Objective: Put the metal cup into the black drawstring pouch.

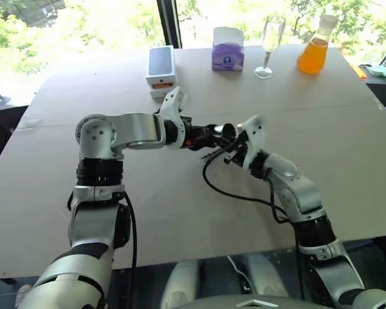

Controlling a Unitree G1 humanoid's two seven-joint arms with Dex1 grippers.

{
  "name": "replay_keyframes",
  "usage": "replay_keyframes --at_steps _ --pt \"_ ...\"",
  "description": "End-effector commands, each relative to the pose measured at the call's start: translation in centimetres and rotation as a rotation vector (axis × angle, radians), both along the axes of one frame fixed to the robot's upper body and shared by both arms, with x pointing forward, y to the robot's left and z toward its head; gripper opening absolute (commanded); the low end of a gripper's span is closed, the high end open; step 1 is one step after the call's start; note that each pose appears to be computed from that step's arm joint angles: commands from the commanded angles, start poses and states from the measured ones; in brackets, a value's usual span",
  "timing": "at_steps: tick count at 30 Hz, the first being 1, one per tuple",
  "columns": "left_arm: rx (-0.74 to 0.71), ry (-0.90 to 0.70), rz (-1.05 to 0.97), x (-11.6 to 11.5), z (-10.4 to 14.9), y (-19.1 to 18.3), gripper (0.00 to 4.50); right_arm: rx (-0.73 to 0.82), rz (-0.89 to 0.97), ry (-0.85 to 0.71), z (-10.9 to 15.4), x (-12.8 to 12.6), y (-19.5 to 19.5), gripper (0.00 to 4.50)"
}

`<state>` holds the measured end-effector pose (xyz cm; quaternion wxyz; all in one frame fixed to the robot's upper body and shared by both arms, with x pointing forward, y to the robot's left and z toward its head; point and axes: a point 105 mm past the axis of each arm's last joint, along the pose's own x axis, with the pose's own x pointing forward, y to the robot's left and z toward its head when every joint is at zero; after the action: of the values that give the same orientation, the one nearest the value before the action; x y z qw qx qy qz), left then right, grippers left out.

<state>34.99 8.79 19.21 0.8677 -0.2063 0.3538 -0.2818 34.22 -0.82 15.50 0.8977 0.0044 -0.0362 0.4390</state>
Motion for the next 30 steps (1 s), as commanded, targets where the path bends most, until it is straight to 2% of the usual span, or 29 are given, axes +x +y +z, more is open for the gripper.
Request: replay_keyframes --at_steps 1,9,13,20,30 --pt "-0.104 -0.031 -0.256 -3.2 0.8 -4.8 0.00 -0.041 0.120 -0.159 2.4 -1.0 3.7 0.07" --pt "-0.281 -0.084 -0.283 -4.2 2.1 -5.8 0.00 -0.140 0.093 -0.326 3.2 0.7 4.6 0.07" --pt "-0.236 -0.115 -0.321 -4.9 1.6 -5.6 0.00 -0.246 0.125 -0.412 2.3 0.8 4.9 0.07" --pt "-0.159 -0.204 -0.368 -5.3 0.8 -4.9 0.00 -0.241 0.119 -0.406 1.8 1.0 3.9 0.07" --pt "-0.188 -0.257 -0.452 -5.8 1.2 -4.5 0.00 -0.217 0.077 -0.400 2.3 1.6 2.8 0.07"
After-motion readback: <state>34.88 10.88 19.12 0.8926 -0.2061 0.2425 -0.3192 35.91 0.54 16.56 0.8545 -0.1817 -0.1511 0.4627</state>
